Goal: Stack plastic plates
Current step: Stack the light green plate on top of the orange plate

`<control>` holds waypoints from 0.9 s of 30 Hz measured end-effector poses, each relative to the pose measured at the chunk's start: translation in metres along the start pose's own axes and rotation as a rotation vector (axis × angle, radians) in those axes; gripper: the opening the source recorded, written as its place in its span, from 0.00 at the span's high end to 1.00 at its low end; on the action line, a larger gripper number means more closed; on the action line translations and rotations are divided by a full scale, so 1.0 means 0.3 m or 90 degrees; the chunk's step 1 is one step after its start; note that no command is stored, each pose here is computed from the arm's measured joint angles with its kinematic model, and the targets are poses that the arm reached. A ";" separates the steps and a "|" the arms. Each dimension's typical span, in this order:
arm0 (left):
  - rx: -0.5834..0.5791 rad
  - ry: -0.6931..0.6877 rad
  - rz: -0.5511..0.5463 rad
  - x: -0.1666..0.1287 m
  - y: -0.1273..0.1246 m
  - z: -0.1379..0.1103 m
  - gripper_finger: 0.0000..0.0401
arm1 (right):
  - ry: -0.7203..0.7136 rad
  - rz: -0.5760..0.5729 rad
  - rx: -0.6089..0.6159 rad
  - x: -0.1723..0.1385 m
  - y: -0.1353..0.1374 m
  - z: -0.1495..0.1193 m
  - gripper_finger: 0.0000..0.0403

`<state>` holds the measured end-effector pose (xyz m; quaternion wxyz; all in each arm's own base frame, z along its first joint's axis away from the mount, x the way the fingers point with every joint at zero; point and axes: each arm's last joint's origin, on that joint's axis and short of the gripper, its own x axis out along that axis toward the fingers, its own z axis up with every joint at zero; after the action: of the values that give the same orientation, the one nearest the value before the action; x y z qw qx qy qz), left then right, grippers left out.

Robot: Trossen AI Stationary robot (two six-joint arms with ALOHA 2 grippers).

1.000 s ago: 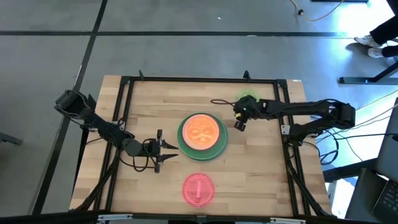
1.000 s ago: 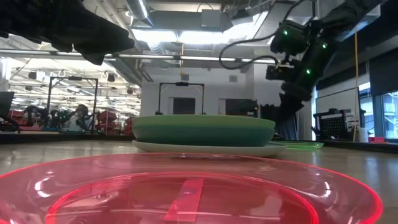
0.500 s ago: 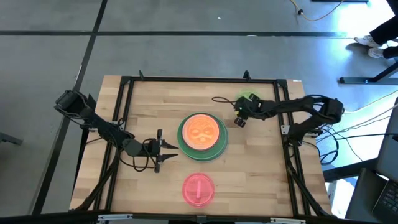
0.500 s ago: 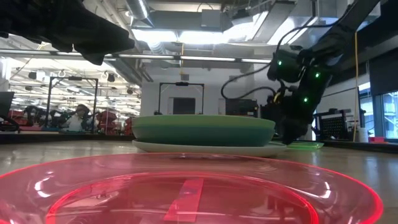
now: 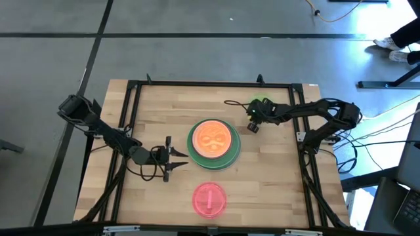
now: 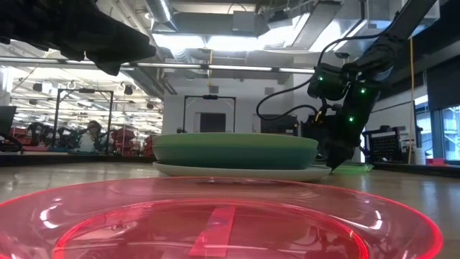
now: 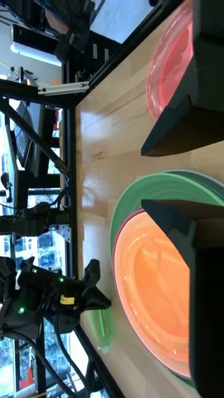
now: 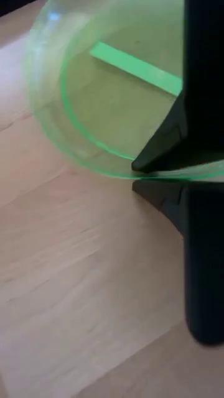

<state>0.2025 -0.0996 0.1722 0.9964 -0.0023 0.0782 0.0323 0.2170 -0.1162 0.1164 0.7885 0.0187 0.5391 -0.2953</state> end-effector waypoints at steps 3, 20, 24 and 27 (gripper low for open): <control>0.000 0.000 0.000 0.000 0.000 0.000 0.71 | 0.000 0.000 -0.003 0.000 0.000 0.000 0.99; -0.002 0.000 0.009 0.006 0.011 0.001 0.71 | -0.080 -0.003 -0.055 -0.117 0.027 0.021 0.99; -0.003 0.000 0.011 0.008 0.013 0.001 0.71 | -0.134 0.009 -0.060 -0.174 0.041 0.034 1.00; -0.003 0.000 0.011 0.008 0.013 0.001 0.71 | -0.169 0.020 -0.066 -0.213 0.053 0.039 1.00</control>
<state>0.2046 -0.0954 0.1721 0.9960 -0.0038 0.0785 0.0414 0.2189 -0.0787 0.1718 0.8573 -0.0526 0.4444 -0.2544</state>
